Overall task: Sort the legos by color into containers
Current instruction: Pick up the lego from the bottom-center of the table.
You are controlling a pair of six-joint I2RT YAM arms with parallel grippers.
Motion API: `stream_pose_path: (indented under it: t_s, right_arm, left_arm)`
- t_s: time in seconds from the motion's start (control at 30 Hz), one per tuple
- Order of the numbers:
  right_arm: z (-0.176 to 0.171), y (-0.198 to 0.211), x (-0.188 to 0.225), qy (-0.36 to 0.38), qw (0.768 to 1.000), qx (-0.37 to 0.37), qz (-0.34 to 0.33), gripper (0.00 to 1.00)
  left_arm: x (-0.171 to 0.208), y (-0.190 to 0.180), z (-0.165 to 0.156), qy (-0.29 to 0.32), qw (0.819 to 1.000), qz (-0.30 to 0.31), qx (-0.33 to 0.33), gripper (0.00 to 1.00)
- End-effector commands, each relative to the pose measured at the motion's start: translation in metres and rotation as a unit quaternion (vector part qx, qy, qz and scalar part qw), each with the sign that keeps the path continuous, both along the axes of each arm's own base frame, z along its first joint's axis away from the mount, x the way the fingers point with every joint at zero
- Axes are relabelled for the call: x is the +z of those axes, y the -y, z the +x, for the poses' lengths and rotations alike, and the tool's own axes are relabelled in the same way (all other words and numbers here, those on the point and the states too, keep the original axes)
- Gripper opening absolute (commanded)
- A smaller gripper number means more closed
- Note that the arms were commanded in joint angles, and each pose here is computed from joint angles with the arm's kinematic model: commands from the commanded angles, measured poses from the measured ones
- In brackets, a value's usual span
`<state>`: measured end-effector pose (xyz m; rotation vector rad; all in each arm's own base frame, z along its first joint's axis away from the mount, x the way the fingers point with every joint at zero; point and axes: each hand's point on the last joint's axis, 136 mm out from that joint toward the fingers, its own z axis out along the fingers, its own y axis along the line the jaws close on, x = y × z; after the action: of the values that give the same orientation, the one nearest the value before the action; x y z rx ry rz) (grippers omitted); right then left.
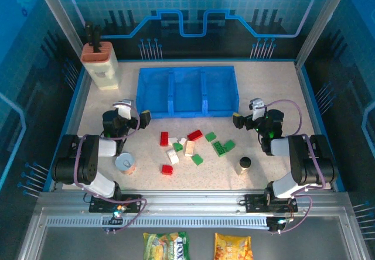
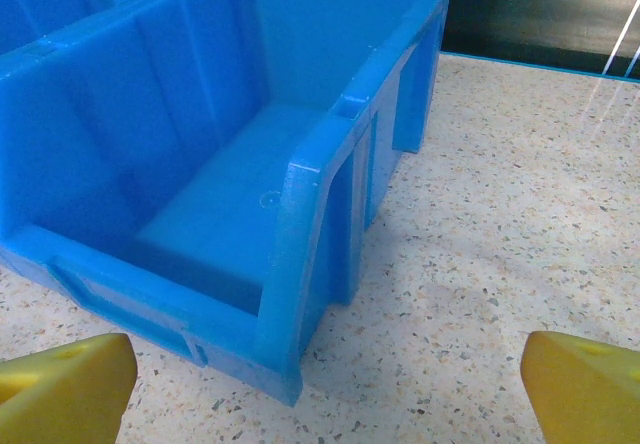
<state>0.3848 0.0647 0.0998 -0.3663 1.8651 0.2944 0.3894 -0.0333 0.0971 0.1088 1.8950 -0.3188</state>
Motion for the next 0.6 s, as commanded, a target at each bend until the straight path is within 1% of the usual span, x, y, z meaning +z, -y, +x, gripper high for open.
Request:
stream_pose_path:
  t_s: [0.0, 0.23, 0.4, 0.57]
  right_arm:
    - [0.001, 0.003, 0.005, 0.014, 1.000, -0.001, -0.001, 1.00]
    - [0.001, 0.003, 0.005, 0.016, 1.000, -0.007, -0.006, 1.00]
    - [-0.002, 0.009, 0.013, 0.027, 0.999, -0.033, -0.015, 1.00]
    - [-0.006, 0.009, 0.023, 0.032, 0.999, -0.037, -0.017, 1.00]
  left_arm:
    - [0.003, -0.004, 0.001, 0.011, 1.000, 0.002, 0.006, 0.99]
    - [0.004, -0.004, 0.001, 0.013, 1.000, 0.004, 0.009, 0.99]
    - [0.014, -0.009, -0.002, 0.017, 0.999, 0.008, 0.029, 0.99]
    - [0.023, -0.013, -0.005, 0.014, 0.999, 0.010, 0.046, 0.99]
